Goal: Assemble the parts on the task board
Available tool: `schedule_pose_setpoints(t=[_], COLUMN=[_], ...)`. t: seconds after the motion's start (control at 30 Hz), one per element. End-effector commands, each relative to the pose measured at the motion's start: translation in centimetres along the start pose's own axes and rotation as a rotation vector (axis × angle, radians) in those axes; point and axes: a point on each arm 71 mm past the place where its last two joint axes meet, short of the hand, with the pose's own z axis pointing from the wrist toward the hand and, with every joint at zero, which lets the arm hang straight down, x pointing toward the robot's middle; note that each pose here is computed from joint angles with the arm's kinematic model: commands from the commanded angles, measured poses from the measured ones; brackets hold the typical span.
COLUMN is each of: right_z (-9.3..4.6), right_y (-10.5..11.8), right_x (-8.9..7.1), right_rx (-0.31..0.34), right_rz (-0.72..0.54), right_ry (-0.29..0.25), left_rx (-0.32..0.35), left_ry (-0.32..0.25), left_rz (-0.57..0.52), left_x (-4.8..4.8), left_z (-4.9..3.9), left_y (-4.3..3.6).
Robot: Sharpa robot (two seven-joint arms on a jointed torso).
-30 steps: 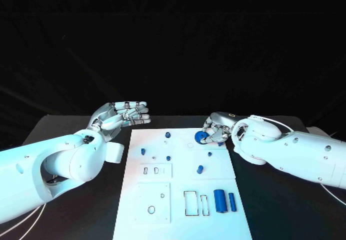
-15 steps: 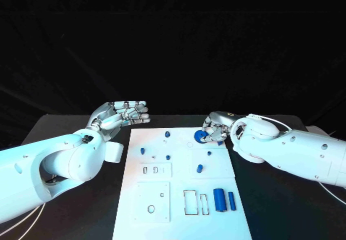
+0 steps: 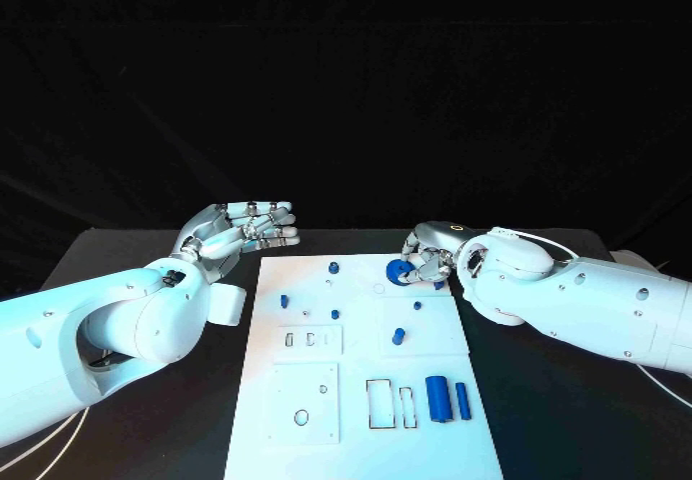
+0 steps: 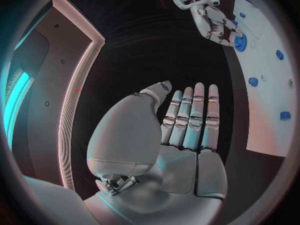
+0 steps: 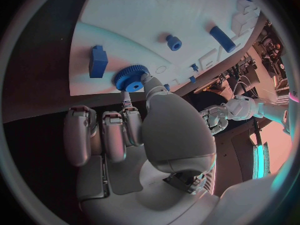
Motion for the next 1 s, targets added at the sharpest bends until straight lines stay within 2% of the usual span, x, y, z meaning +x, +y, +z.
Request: schedule_pose_setpoints(t=[0.03,0.6,1.0], right_z=[0.0,-0.1,-0.4], right_y=[0.0,0.8,1.2], right_x=[0.6,1.0,0.9], right_rx=[0.010,-0.004,-0.019], right_rz=[-0.056,-0.167,-0.137], right_ry=[0.025,0.003,-0.036], left_rx=[0.008,0.005,0.004], left_ry=[0.022,0.021,0.018], left_rz=[-0.009,-0.009,-0.008], left_x=[0.25,0.24,0.16], left_z=[-0.01,-0.01,0.02], left_y=[-0.13,-0.11,-0.09])
